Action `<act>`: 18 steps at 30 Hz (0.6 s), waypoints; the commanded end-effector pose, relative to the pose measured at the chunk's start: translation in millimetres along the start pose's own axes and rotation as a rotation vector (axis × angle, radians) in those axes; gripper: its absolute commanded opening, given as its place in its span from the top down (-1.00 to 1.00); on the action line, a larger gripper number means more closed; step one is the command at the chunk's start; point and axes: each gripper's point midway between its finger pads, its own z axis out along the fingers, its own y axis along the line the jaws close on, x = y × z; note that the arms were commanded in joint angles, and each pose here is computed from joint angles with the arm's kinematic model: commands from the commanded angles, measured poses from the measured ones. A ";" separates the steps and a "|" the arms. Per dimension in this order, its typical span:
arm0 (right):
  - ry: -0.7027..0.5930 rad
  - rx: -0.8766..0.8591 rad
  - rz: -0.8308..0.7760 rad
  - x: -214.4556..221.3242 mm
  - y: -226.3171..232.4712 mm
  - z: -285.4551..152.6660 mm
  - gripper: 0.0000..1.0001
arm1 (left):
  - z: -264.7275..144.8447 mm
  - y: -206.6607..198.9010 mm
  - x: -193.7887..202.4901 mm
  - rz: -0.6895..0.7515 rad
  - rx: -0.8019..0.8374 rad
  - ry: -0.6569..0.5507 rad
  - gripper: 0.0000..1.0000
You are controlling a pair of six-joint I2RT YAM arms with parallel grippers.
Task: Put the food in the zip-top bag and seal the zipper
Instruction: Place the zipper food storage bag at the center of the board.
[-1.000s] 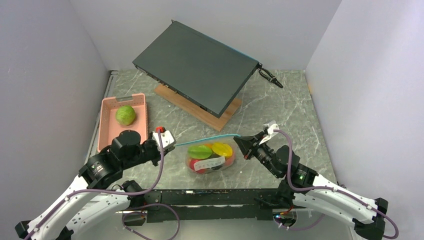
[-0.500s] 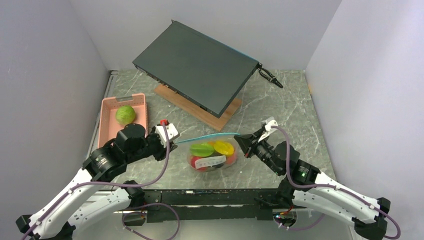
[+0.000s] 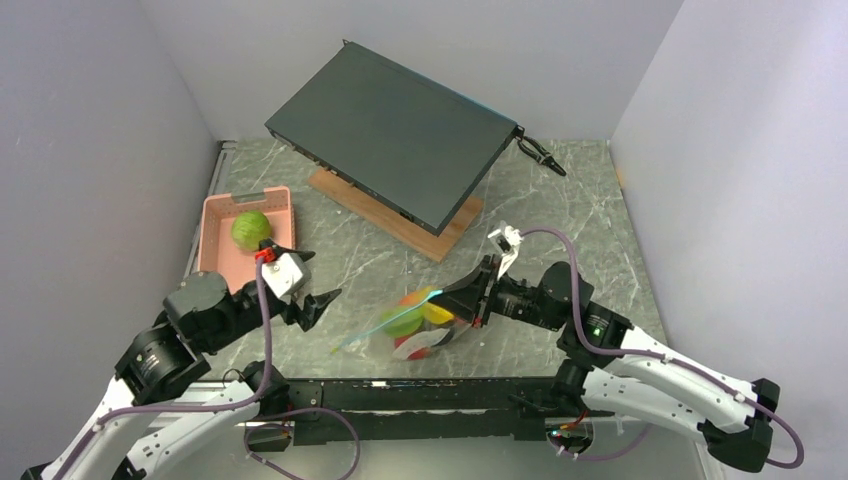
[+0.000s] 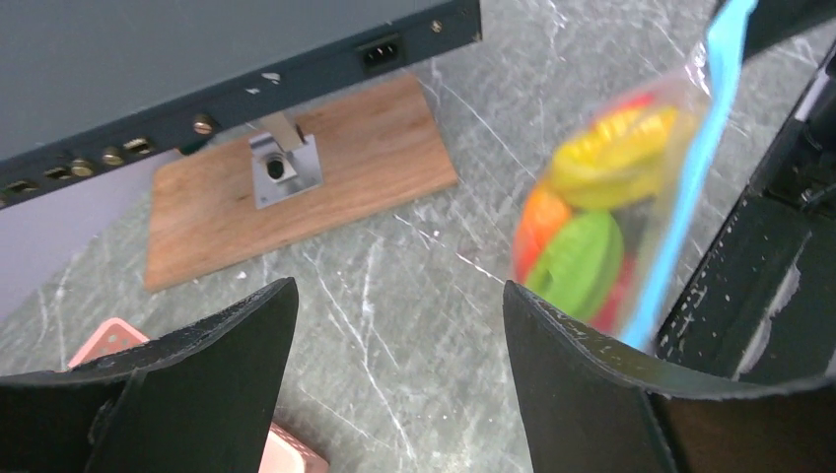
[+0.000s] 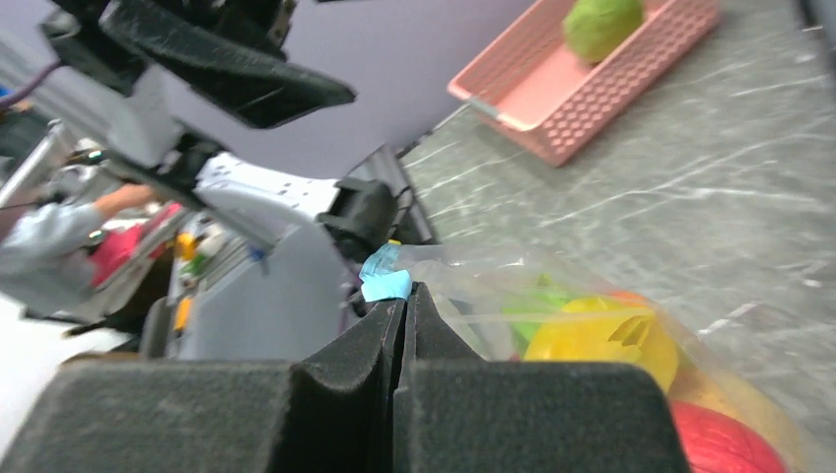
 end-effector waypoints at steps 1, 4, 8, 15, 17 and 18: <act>-0.070 -0.314 0.061 -46.3 76.9 -7.3 1.00 | -10.2 21.4 -21.4 -0.003 -0.117 -0.081 -0.62; -0.054 -0.215 0.082 -53.4 65.9 0.3 1.00 | -11.5 26.8 -19.3 -0.001 -0.149 -0.071 -0.62; -0.100 0.306 0.260 -42.9 -28.9 -1.3 1.00 | -12.5 30.9 -20.9 -0.008 -0.173 -0.077 -0.62; -0.059 0.780 0.516 25.6 -158.6 -28.2 1.00 | -12.0 26.1 -22.1 -0.023 -0.148 -0.082 -0.62; -0.031 0.852 0.537 44.2 -186.6 -34.9 1.00 | -12.5 25.6 -21.9 -0.026 -0.145 -0.080 -0.62; -0.027 0.888 0.539 52.2 -199.7 -39.7 1.00 | -13.1 25.4 -22.1 -0.027 -0.144 -0.078 -0.62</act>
